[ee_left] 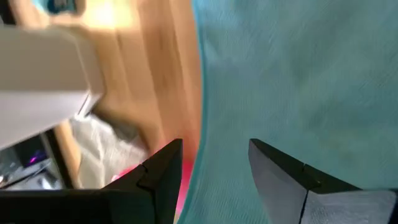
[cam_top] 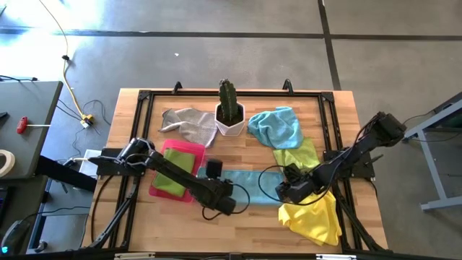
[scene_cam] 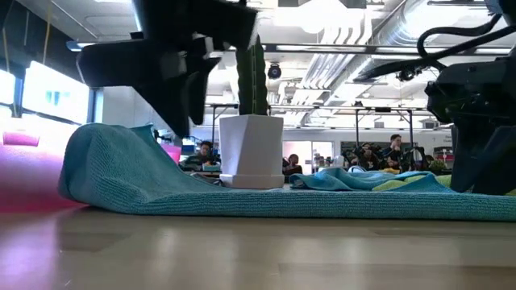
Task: Fold microfiber towels
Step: Fold the bottom blue towel
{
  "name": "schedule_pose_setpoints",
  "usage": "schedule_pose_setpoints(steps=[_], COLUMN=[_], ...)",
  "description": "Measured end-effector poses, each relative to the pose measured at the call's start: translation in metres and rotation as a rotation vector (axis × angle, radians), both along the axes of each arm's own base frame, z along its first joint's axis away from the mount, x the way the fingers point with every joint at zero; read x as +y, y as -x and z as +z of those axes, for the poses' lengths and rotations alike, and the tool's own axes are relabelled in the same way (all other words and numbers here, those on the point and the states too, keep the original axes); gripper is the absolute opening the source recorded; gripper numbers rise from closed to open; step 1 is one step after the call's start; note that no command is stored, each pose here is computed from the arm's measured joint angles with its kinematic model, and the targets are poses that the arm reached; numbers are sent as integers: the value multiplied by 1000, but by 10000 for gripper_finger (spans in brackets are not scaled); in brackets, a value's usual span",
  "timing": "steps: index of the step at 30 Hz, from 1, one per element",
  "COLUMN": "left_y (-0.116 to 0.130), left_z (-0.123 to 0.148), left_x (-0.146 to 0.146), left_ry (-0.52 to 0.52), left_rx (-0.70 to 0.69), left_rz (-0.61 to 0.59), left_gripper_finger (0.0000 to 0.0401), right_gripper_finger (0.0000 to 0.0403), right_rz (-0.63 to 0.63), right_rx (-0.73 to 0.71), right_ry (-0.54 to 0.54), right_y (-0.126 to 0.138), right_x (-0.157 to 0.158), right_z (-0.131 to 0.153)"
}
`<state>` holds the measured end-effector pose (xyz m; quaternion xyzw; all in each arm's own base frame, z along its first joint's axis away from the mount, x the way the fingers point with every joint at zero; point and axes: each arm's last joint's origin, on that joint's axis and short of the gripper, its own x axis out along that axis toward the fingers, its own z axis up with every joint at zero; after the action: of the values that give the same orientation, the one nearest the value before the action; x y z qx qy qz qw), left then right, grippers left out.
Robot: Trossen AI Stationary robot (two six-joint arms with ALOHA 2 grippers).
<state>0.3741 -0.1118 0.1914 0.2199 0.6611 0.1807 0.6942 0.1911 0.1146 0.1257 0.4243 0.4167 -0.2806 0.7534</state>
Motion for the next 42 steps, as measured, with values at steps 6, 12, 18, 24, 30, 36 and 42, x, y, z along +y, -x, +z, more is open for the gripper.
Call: schedule_pose_setpoints(steps=[6, 12, 18, 24, 30, 36, 42], left_y=[-9, -12, -11, -6, 4, 11, 17], left_z=[-5, -8, -8, -8, -7, -6, -6], left_x=[-4, -5, -5, -6, -10, -22, -36], left_ry=[107, 108, 105, 92, 69, 59, 57], left_rx=[-41, -52, -45, -14, 36, 45, 37], left_rz=[-30, -37, -37, -13, 36, 33, 20], left_gripper_finger=[172, 172, 172, 172, 172, 172, 172], right_gripper_finger=[223, 205, 141, 27, 15, 5, 2], right_rz=[5, 10, -1, 8, 22, 93, 112], right_rx=[-30, -67, -102, -73, -31, 154, 395], right_ry=[1, 19, 38, 30, 3, -53, 35], right_y=[-3, -11, -14, -12, -7, 5, 10], right_x=[2, 6, 9, 8, 5, -1, -4], right_z=[-2, -11, -15, -17, -9, 18, 58])
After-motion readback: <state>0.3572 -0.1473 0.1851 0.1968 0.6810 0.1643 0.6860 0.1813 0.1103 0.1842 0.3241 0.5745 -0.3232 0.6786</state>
